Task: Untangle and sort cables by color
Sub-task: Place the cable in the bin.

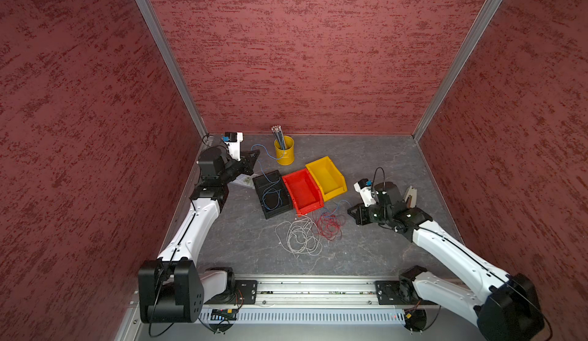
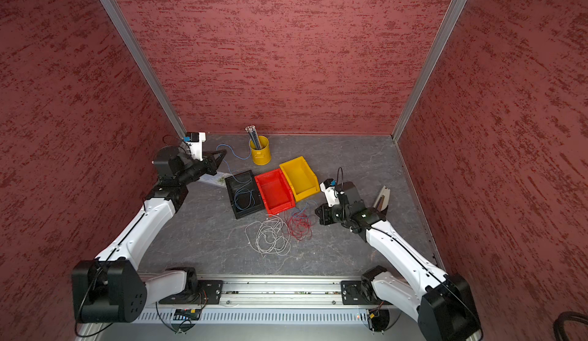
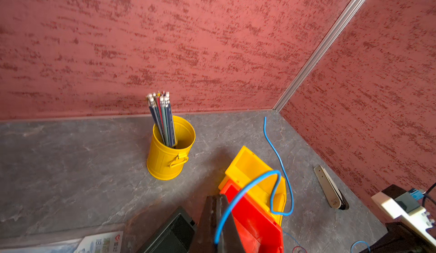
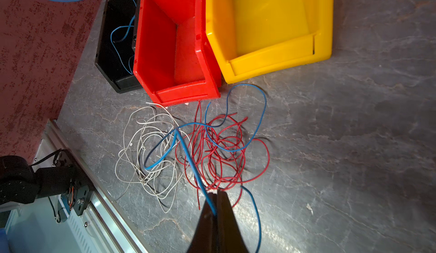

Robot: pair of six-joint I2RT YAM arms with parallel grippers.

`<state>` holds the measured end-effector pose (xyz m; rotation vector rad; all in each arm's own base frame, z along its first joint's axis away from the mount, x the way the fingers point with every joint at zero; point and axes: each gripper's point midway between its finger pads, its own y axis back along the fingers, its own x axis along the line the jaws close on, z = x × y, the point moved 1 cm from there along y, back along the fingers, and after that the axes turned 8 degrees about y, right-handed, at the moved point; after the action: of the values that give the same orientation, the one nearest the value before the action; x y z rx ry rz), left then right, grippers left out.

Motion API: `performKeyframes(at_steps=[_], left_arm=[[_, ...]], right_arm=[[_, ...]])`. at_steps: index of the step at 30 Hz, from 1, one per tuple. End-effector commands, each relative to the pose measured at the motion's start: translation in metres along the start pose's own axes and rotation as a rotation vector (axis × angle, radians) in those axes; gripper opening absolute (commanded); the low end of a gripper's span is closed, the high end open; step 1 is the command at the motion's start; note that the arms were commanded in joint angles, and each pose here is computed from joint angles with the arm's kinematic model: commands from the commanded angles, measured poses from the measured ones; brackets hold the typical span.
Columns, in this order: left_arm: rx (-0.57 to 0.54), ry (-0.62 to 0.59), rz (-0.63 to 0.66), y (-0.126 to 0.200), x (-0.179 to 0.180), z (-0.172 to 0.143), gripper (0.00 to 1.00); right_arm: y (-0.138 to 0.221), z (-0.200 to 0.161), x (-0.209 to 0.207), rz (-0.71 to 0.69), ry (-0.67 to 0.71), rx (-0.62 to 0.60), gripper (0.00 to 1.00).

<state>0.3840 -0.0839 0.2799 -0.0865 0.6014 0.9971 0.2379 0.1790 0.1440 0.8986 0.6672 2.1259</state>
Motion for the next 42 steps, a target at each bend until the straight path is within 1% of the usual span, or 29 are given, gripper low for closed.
performKeyframes(at_steps=[1, 6, 10, 17, 22, 29, 30, 32, 34, 35, 38, 42], left_arm=[[-0.007, 0.000, -0.026, 0.000, 0.002, 0.000, 0.00], [0.055, 0.024, 0.010, 0.000, 0.011, -0.016, 0.00], [0.096, 0.011, 0.046, 0.005, 0.014, -0.024, 0.00], [0.206, 0.006, 0.113, 0.009, 0.022, -0.048, 0.00], [0.287, -0.044, 0.180, 0.004, 0.026, -0.064, 0.00], [0.422, -0.144, 0.258, -0.014, 0.033, -0.090, 0.00], [0.441, -0.153, 0.272, -0.017, 0.035, -0.093, 0.00], [0.474, -0.170, 0.311, -0.021, 0.041, -0.098, 0.00], [0.500, -0.179, 0.348, -0.024, 0.048, -0.101, 0.00], [0.511, -0.181, 0.363, -0.024, 0.051, -0.102, 0.00], [0.532, -0.184, 0.384, -0.028, 0.058, -0.106, 0.00], [0.572, -0.192, 0.429, -0.029, 0.070, -0.113, 0.00]], right_arm=[[0.005, 0.020, 0.008, 0.015, 0.030, -0.038, 0.00], [0.003, 0.019, 0.009, 0.024, 0.023, -0.033, 0.00], [0.002, 0.019, 0.009, 0.026, 0.018, -0.035, 0.00], [-0.002, 0.020, 0.008, 0.029, 0.004, -0.028, 0.00], [-0.003, 0.020, 0.010, 0.042, -0.004, -0.024, 0.00], [0.000, 0.017, 0.009, 0.028, -0.007, -0.003, 0.00], [0.000, 0.016, 0.007, 0.017, -0.009, 0.007, 0.03], [0.001, 0.014, 0.005, 0.000, -0.009, 0.032, 0.19], [0.002, 0.012, 0.004, -0.013, -0.010, 0.056, 0.23], [0.004, 0.012, 0.004, -0.017, -0.008, 0.063, 0.27], [0.010, 0.015, 0.005, -0.028, -0.002, 0.056, 0.47], [0.020, 0.025, 0.008, -0.039, 0.008, 0.016, 0.57]])
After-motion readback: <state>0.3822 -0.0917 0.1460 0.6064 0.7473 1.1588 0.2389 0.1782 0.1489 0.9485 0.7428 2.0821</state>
